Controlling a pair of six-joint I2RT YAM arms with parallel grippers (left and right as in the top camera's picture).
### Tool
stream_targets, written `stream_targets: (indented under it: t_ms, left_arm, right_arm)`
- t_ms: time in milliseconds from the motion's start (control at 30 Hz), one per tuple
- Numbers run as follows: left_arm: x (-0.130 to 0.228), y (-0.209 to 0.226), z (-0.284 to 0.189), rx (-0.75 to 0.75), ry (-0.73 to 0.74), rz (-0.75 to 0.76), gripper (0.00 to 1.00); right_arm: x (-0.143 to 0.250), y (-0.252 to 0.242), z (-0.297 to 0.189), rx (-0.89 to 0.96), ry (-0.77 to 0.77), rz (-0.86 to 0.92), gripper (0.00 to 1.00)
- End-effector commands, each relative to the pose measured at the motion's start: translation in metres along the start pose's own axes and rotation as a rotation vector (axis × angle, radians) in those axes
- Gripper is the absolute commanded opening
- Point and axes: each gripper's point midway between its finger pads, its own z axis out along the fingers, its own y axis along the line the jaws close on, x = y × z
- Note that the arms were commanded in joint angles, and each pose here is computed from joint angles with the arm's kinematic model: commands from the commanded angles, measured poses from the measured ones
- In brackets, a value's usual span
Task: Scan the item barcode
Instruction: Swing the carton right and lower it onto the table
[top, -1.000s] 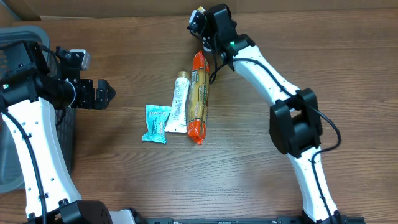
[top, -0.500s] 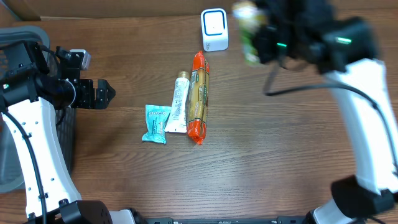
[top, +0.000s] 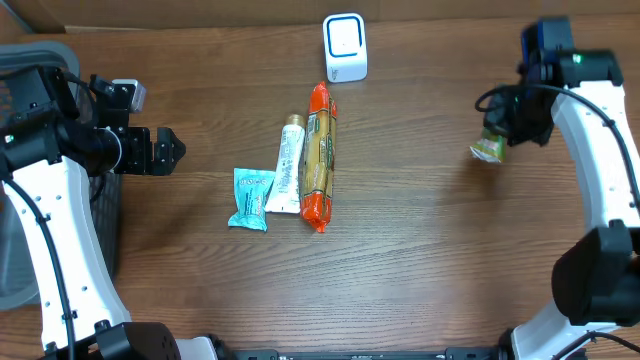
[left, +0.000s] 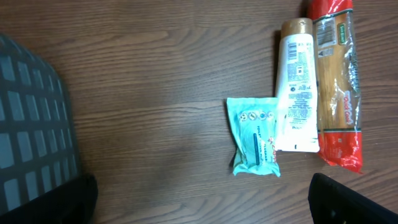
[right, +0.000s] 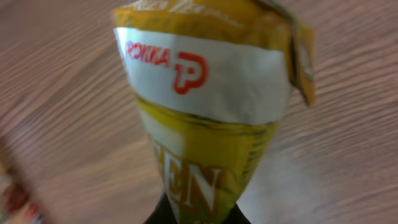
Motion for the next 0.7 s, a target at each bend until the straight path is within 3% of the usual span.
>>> stream_targets:
  t_ms: [0, 133, 433, 567, 667]
  left_arm:
    - [-0.001, -0.001, 0.002, 0.013, 0.0, 0.022, 1.0]
    - [-0.001, -0.001, 0.002, 0.013, 0.0, 0.022, 1.0]
    - [-0.001, -0.001, 0.002, 0.013, 0.0, 0.022, 1.0]
    - [-0.001, -0.001, 0.002, 0.013, 0.0, 0.022, 1.0]
    - [-0.001, -0.001, 0.002, 0.013, 0.0, 0.022, 1.0]
  right_arm:
    - [0.007, -0.018, 0.024, 0.035, -0.006, 0.055, 0.04]
    - [0.01, -0.022, 0.058, 0.024, -0.031, -0.083, 0.16]
    - [0.018, -0.025, 0.079, 0.012, -0.035, -0.14, 0.19]
    - [0.014, -0.007, 0.059, -0.064, -0.015, -0.19, 0.4]
    - [0.003, 0.007, 0.03, -0.11, -0.02, -0.206, 0.46]
